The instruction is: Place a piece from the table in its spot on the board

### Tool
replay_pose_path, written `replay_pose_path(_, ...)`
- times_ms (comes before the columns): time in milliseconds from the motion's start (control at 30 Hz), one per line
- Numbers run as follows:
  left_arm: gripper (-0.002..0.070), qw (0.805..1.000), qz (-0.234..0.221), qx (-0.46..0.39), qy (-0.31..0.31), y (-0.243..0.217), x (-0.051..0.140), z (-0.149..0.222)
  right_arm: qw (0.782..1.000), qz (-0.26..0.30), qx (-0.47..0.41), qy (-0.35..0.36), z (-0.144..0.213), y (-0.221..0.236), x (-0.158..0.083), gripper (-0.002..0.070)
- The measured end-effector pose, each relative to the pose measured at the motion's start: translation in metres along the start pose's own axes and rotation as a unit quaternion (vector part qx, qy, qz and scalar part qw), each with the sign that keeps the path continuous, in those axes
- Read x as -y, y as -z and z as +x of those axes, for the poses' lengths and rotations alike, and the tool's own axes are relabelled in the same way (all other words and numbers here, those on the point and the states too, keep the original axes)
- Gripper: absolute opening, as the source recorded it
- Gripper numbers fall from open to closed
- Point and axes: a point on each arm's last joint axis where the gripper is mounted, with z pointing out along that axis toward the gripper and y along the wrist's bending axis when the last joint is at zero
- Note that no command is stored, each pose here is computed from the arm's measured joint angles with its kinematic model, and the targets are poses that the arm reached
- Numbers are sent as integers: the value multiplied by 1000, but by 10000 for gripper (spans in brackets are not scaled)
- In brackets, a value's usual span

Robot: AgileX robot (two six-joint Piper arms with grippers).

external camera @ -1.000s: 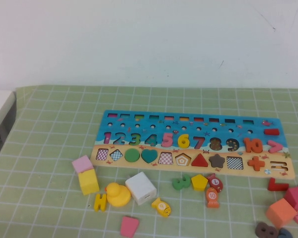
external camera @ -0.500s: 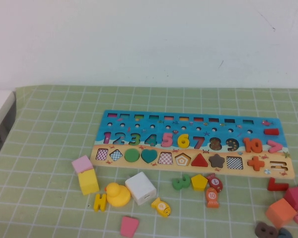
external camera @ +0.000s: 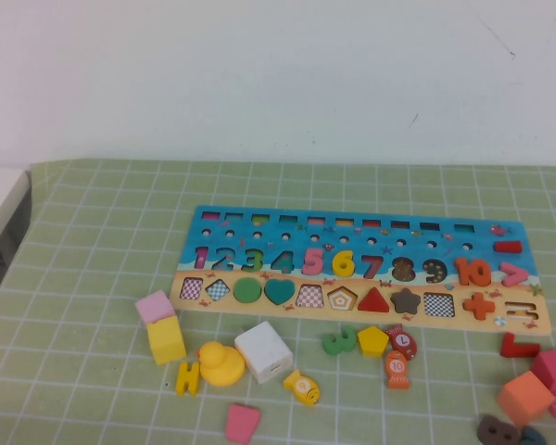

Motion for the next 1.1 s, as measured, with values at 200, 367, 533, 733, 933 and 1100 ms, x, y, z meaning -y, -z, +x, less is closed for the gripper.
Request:
replay_pose_path(200, -2, 1000, 0, 0, 0, 0, 0, 0, 999, -16, -29, 3, 4, 1, -2, -2)
replay_pose_path(367, -2, 1000, 0, 0, 0, 0, 0, 0, 999, -40, -32, -10, 4, 1, -5, -3)
replay_pose_path(533, -2, 1000, 0, 0, 0, 0, 0, 0, 998, -45, -33, -22, 4, 1, -6, -3)
replay_pose_path(733, -2, 1000, 0, 0, 0, 0, 0, 0, 998, -45, -31, -35, 4, 1, -6, -3)
replay_pose_path(933, -2, 1000, 0, 0, 0, 0, 0, 0, 995, -42, -33, -83, 4, 1, -6, -3)
replay_pose_path(1100, -2, 1000, 0, 0, 2, 0, 0, 0, 994, -41, -37, -91, 4, 1, -5, -3)
